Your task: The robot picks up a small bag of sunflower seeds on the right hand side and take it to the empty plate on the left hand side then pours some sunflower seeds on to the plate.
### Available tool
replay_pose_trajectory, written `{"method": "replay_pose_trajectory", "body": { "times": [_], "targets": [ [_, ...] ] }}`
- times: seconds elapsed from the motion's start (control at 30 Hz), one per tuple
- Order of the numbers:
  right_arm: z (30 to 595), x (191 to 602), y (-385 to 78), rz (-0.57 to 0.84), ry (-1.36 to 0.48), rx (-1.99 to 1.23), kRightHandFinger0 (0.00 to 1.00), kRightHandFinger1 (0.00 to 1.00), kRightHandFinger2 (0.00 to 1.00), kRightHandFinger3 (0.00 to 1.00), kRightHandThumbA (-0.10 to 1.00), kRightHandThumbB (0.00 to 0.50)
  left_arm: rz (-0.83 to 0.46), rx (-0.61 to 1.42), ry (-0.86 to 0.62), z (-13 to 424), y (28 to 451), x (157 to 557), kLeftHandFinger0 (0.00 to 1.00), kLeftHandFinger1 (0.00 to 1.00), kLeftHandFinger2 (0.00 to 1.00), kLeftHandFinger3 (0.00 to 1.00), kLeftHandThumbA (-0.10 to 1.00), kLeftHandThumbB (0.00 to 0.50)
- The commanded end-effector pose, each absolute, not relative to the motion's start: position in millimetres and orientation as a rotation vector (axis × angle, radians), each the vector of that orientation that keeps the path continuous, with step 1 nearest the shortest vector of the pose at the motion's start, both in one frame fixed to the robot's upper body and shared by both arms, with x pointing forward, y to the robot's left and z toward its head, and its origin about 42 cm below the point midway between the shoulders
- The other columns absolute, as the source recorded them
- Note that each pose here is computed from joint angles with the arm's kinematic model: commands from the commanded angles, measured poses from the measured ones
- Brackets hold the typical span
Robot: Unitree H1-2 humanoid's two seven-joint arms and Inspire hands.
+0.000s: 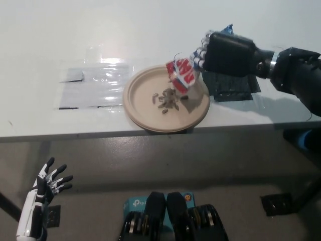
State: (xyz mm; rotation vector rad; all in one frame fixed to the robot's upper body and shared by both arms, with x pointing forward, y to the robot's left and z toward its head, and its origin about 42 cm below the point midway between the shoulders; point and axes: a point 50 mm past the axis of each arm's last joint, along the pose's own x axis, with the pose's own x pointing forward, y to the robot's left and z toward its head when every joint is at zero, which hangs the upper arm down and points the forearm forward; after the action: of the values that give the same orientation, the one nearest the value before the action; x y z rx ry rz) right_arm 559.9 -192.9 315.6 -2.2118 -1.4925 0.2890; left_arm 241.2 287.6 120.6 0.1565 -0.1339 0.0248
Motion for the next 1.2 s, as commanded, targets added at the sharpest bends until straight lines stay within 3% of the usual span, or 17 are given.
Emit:
{"method": "replay_pose_trajectory", "body": {
  "times": [0.0, 0.03, 0.2, 0.23, 0.3, 0.5, 0.67, 0.7, 0.73, 0.77, 0.9, 0.97, 1.17],
  "targets": [
    [343.4, 566.4, -208.3, 0.060, -1.386, -2.102, 0.00, 0.00, 0.49, 0.13, -0.10, 0.343, 0.010, 0.172, -0.183, 130.5, 290.3, 240.6, 0.77, 0.77, 0.86, 1.00, 1.00, 0.098],
    [339.1, 565.3, -211.2, 0.058, -1.372, -2.051, 0.00, 0.00, 0.37, 0.15, -0.10, 0.373, 0.012, 0.173, -0.182, 130.9, 291.0, 239.9, 0.77, 0.76, 0.85, 1.00, 1.00, 0.105],
    [323.4, 562.9, -219.1, 0.021, -1.290, -1.953, 0.00, 0.00, 0.14, 0.09, -0.10, 0.349, 0.019, 0.168, -0.174, 130.2, 290.5, 238.9, 0.76, 0.74, 0.84, 1.00, 1.00, 0.092],
    [322.1, 562.7, -218.7, 0.020, -1.282, -1.942, 0.00, 0.00, 0.09, 0.13, -0.10, 0.347, 0.022, 0.173, -0.175, 129.3, 290.6, 238.6, 0.76, 0.74, 0.83, 1.00, 1.00, 0.093],
    [314.1, 562.5, -220.3, 0.014, -1.213, -1.918, 0.00, 0.00, 0.09, 0.12, -0.10, 0.311, 0.029, 0.160, -0.170, 128.0, 289.5, 237.2, 0.76, 0.74, 0.82, 1.00, 1.00, 0.088],
    [294.2, 557.3, -222.2, -0.024, -1.165, -1.832, 0.00, 0.00, 0.11, 0.00, -0.10, 0.308, 0.030, 0.149, -0.162, 127.5, 288.4, 236.0, 0.75, 0.73, 0.81, 1.00, 1.00, 0.095],
    [282.2, 554.4, -219.9, -0.023, -1.086, -1.725, 0.00, 0.00, 0.10, 0.02, -0.10, 0.256, 0.035, 0.152, -0.162, 127.7, 288.7, 235.9, 0.74, 0.71, 0.78, 1.00, 1.00, 0.087],
    [280.4, 554.3, -217.1, -0.033, -1.068, -1.695, 0.00, 0.02, 0.19, 0.03, -0.10, 0.252, 0.039, 0.150, -0.168, 127.4, 289.7, 234.1, 0.74, 0.71, 0.78, 1.00, 1.00, 0.077],
    [277.4, 553.9, -217.3, -0.052, -1.046, -1.674, 0.00, 0.03, 0.23, 0.11, -0.10, 0.277, 0.040, 0.151, -0.170, 126.8, 290.5, 233.0, 0.73, 0.70, 0.77, 1.00, 1.00, 0.074],
    [276.6, 553.6, -217.8, -0.055, -1.042, -1.667, 0.00, 0.00, 0.26, 0.08, -0.10, 0.284, 0.041, 0.148, -0.169, 126.5, 290.4, 232.6, 0.72, 0.70, 0.77, 1.00, 1.00, 0.079],
    [265.5, 550.9, -222.9, -0.105, -0.978, -1.596, 0.00, 0.01, 0.61, 0.01, -0.10, 0.263, 0.052, 0.148, -0.157, 123.9, 290.6, 228.4, 0.70, 0.69, 0.77, 1.00, 1.00, 0.083],
    [260.5, 549.4, -226.2, -0.116, -0.957, -1.577, 0.00, 0.03, 0.68, 0.01, -0.10, 0.249, 0.051, 0.140, -0.156, 121.9, 292.0, 226.5, 0.70, 0.69, 0.77, 1.00, 1.00, 0.085],
    [258.3, 549.2, -241.6, -0.100, -0.923, -1.588, 0.00, 0.06, 0.72, 0.06, -0.10, 0.252, 0.054, 0.140, -0.148, 121.0, 293.3, 225.4, 0.70, 0.68, 0.76, 1.00, 1.00, 0.093]
  ]
}}
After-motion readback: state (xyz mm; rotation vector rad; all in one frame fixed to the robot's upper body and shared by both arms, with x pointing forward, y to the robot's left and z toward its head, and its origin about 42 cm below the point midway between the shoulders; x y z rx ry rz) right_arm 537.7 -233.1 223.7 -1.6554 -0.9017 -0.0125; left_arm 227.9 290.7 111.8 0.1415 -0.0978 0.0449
